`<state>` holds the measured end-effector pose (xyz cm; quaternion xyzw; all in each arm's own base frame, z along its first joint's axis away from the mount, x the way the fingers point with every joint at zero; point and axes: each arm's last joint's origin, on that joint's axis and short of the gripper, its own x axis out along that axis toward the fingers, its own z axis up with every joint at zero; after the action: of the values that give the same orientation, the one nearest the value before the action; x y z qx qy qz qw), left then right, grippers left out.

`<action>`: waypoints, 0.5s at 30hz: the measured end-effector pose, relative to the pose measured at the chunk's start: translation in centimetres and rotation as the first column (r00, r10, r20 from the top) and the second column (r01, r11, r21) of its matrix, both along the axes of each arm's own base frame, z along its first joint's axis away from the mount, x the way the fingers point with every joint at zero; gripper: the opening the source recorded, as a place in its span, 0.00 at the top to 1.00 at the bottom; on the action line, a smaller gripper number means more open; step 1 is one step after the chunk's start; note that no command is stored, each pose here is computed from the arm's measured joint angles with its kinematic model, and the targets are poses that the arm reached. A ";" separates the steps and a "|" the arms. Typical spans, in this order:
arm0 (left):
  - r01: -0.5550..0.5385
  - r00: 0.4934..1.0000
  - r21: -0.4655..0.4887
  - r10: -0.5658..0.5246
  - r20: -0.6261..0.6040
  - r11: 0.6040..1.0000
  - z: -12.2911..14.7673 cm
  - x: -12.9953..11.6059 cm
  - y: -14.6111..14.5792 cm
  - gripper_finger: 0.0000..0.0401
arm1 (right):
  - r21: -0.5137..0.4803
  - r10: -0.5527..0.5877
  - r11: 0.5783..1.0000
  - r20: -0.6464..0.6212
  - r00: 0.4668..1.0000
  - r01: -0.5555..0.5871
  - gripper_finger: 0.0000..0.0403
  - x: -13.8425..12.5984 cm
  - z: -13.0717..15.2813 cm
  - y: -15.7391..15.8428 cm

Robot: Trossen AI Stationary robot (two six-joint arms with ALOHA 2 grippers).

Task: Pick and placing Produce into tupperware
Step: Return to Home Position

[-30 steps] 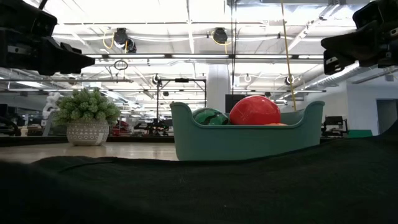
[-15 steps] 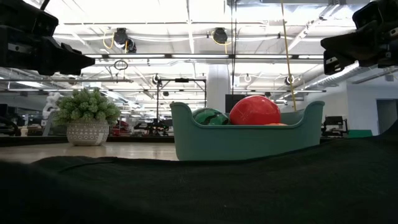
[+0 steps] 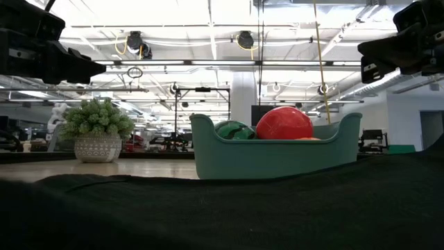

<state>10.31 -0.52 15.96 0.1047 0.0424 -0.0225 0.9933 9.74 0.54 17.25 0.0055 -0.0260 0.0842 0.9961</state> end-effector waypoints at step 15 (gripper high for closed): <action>0.001 1.000 0.017 -0.001 0.001 1.000 0.0 0.0 0.0 0.92 | -0.001 -0.001 1.000 0.001 1.000 0.001 1.00 0.0 0.0 0.0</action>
<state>10.31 -0.52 15.95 0.1130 0.0422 -0.0225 0.9924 9.74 0.54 17.25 0.0051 -0.0262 0.0838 0.9961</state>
